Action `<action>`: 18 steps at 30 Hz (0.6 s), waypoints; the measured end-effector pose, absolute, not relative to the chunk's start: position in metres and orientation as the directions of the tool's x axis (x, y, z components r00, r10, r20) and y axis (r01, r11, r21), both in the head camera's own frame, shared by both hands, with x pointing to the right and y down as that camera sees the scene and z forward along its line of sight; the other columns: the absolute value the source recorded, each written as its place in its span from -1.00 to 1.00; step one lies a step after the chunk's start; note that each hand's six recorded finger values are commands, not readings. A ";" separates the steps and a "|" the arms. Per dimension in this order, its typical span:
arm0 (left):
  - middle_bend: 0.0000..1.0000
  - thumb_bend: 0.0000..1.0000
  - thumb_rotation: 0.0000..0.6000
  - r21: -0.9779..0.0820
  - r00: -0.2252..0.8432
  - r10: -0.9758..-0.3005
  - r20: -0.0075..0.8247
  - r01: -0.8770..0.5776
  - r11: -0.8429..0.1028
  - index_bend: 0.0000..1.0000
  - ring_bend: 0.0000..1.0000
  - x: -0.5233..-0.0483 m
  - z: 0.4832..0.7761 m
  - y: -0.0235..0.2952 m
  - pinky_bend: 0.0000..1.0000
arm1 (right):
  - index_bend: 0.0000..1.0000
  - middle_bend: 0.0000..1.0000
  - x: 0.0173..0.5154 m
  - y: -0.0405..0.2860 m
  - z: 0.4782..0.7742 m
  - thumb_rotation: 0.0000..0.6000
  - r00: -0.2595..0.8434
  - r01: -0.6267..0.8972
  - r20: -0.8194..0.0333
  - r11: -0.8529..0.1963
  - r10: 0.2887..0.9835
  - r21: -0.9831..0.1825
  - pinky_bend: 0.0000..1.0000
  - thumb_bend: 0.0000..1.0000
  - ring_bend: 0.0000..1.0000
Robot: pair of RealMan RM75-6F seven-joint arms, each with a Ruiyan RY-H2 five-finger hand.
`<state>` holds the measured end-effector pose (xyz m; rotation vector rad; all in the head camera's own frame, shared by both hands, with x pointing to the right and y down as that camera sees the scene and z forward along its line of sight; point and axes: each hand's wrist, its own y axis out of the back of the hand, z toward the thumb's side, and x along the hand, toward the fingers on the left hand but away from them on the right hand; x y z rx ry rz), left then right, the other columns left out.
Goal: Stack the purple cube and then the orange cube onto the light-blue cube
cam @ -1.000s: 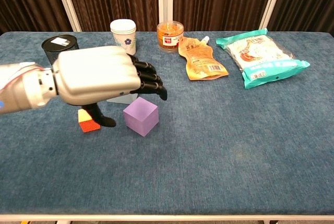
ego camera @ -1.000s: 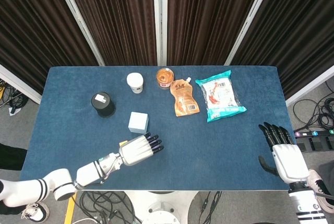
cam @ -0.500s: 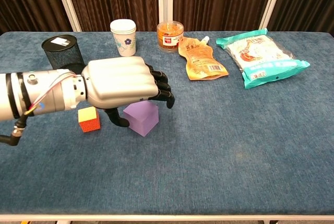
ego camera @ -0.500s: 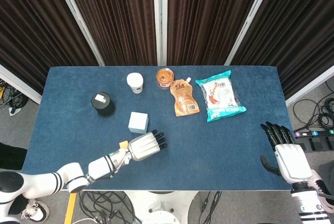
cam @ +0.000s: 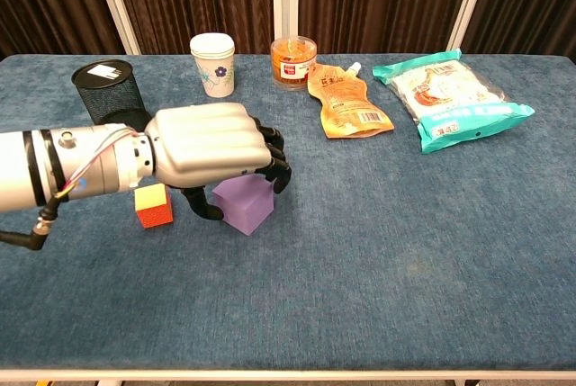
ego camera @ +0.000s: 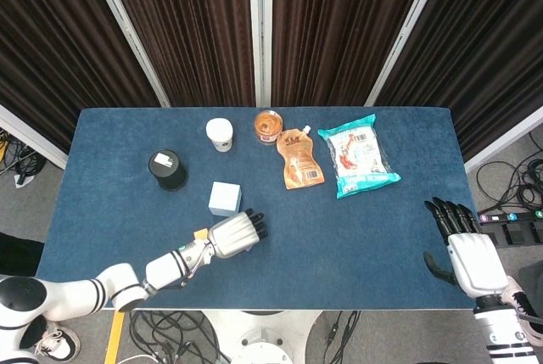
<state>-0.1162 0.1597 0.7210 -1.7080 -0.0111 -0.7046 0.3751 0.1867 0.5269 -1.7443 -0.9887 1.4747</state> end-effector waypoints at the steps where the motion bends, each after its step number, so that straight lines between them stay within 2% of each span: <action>1: -0.07 -0.59 1.00 -0.888 0.817 -0.360 0.450 0.368 -0.276 -0.18 -0.48 -0.116 0.719 0.160 -0.22 | -1.00 -0.92 0.375 0.187 0.527 1.00 0.087 0.140 -0.504 -0.512 0.859 -0.848 -1.00 -0.42 -1.00; 5: -0.12 -0.60 1.00 -0.896 0.820 -0.372 0.436 0.355 -0.267 -0.21 -0.48 -0.115 0.714 0.157 -0.22 | -1.00 -0.92 0.374 0.188 0.528 1.00 0.091 0.136 -0.510 -0.518 0.856 -0.845 -1.00 -0.42 -1.00; 13: -0.19 -0.62 1.00 -0.889 0.798 -0.393 0.457 0.410 -0.202 -0.23 -0.48 -0.120 0.723 0.150 -0.23 | -1.00 -0.92 0.375 0.187 0.528 1.00 0.088 0.139 -0.511 -0.518 0.855 -0.844 -1.00 -0.42 -1.00; 18: -0.19 -0.62 1.00 -0.879 0.784 -0.398 0.477 0.430 -0.206 -0.14 -0.48 -0.122 0.729 0.152 -0.23 | -1.00 -0.92 0.374 0.187 0.529 1.00 0.090 0.138 -0.513 -0.521 0.853 -0.842 -1.00 -0.42 -1.00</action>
